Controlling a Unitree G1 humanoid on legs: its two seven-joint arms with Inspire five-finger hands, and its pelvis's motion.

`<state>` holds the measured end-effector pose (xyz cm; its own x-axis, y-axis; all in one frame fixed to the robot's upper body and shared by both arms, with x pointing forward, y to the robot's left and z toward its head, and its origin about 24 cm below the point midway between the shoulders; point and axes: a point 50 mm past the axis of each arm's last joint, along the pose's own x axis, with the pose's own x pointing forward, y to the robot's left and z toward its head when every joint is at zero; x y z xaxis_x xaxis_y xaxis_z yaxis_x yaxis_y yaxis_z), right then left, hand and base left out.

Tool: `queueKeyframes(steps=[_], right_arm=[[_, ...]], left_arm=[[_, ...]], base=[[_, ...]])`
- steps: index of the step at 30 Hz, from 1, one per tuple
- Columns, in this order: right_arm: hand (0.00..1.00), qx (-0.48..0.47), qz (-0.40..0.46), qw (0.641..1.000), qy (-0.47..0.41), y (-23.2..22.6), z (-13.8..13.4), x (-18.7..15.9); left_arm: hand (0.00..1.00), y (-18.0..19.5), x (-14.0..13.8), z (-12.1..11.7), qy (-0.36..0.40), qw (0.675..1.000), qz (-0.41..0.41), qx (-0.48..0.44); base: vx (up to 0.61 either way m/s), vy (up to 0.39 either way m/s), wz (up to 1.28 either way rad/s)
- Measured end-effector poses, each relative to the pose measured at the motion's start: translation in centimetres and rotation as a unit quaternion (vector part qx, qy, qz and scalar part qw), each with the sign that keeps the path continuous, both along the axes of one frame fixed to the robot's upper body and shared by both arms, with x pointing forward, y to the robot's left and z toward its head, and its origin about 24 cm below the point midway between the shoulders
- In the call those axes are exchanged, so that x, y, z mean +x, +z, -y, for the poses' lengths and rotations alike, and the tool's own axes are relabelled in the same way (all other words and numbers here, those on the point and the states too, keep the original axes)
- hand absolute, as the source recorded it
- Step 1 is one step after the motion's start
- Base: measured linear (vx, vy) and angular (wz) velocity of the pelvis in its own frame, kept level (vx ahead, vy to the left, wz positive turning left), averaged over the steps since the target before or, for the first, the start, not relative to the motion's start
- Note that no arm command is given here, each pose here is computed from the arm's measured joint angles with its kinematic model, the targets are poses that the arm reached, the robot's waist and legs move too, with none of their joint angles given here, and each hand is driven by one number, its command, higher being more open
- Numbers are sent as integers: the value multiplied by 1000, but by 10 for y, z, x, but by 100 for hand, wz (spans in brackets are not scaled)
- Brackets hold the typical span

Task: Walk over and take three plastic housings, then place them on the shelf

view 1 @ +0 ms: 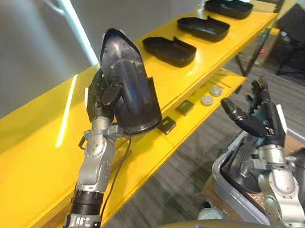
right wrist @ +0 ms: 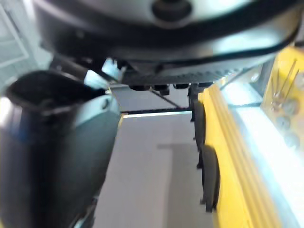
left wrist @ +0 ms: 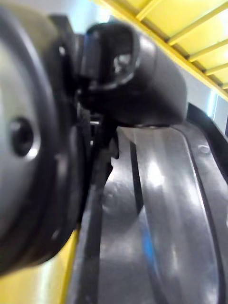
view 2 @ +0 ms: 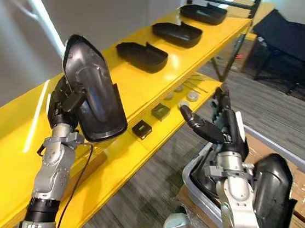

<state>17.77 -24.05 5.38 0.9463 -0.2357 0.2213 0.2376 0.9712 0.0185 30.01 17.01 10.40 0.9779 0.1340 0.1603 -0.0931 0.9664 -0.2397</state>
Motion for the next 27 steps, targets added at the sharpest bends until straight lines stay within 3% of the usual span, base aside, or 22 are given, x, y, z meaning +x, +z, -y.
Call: queueKeyframes(steps=[5,14,21,27], right_arm=[[100,-2,-26,999,24,-9,-3,-9],[100,27,-56,991,120,-26,-52,-6],[100,44,-64,990,118,-30,-61,-8],[100,49,-76,988,125,-34,-66,-11]], left_arm=[[0,13,23,-8,73,997,-3,-6],[0,42,57,-15,150,988,-26,-1],[0,-4,66,-24,157,973,-167,17],[0,-12,71,-18,150,968,-197,45]], base=[[-40,-16,-12],[-69,-30,2],[-41,-28,0],[-14,-17,-3]])
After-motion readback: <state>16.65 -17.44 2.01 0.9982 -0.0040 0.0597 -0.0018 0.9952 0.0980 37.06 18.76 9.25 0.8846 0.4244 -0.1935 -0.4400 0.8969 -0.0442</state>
